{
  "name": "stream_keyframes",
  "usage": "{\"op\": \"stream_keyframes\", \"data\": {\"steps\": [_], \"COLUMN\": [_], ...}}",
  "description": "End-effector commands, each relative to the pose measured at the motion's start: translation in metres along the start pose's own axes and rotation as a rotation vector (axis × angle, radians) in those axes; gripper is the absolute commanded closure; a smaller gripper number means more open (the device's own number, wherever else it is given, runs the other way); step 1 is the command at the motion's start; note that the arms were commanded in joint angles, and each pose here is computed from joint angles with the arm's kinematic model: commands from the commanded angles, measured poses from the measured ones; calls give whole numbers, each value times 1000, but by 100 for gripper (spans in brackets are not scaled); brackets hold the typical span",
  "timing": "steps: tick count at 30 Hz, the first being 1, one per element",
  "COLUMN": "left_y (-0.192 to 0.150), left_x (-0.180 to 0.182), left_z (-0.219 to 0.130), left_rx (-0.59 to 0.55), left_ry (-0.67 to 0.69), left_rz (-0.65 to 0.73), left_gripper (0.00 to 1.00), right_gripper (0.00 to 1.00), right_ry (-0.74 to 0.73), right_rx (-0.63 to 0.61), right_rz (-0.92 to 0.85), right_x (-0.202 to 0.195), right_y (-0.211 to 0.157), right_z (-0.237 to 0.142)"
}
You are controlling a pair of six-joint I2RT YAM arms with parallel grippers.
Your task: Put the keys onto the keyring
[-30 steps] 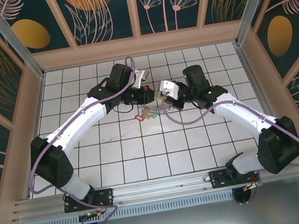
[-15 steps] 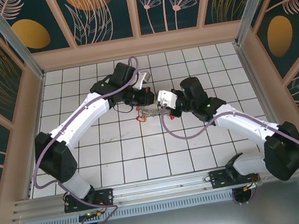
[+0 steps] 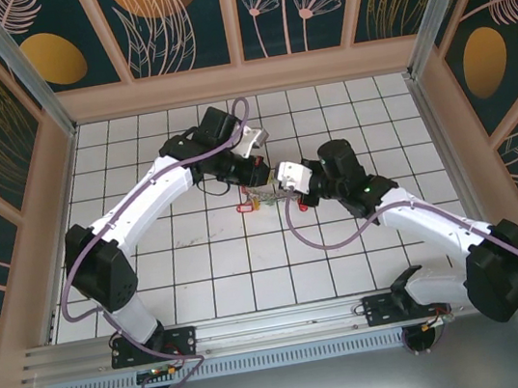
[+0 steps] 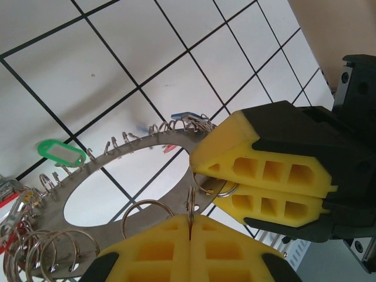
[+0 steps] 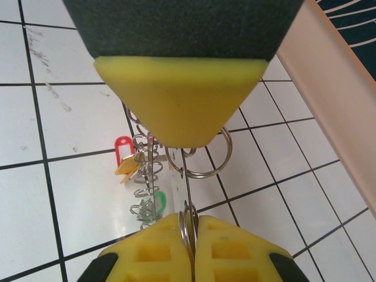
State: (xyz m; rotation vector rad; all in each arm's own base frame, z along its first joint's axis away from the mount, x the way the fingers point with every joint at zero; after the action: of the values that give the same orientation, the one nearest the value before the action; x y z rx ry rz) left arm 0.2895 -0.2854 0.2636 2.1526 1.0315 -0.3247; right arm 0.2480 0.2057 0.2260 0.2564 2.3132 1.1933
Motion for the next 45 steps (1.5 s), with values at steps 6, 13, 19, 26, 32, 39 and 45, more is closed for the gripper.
{"op": "stream_keyframes", "data": {"steps": [6, 13, 19, 26, 32, 39, 45], "left_y": [-3, 4, 14, 8, -10, -18, -22], "left_x": [-2, -7, -15, -27, -39, -55, -63], "left_z": [-3, -13, -19, -28, -33, -49, -49], "left_rx": [43, 3, -29, -52, -56, -111, -91], "left_ry": [5, 19, 26, 40, 6, -33, -39], "left_rz": [-81, -76, 13, 231, 434, 648, 752], "left_gripper": [100, 100, 100, 100, 100, 100, 100], "right_gripper": [100, 100, 67, 55, 56, 57, 57], "right_ry": [-286, -386, -124, 184, 250, 336, 351], "right_rx": [-89, -139, -147, -148, -174, -250, -315], "right_rz": [-1, 122, 90, 144, 199, 137, 57], "right_x": [-19, -22, 7, 11, -14, -22, -21], "right_y": [32, 41, 35, 28, 16, 23, 37], "right_z": [-8, -18, -25, -45, -63, -57, -44]}}
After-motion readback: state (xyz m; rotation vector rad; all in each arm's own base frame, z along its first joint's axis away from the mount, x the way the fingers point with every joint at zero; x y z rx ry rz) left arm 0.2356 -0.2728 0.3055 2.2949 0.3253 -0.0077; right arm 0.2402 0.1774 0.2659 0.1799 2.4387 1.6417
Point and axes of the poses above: each hand's point on the last joint's axis, 136 mm out from that joint toward the fingers, its own z axis out along the fingers, its own x axis along the line the jaws close on, y = z × x, the point moved 7 cm from there along -z, back along the fingers, and after that the axes turned 7 degrees about z, right-handed, at the moved point
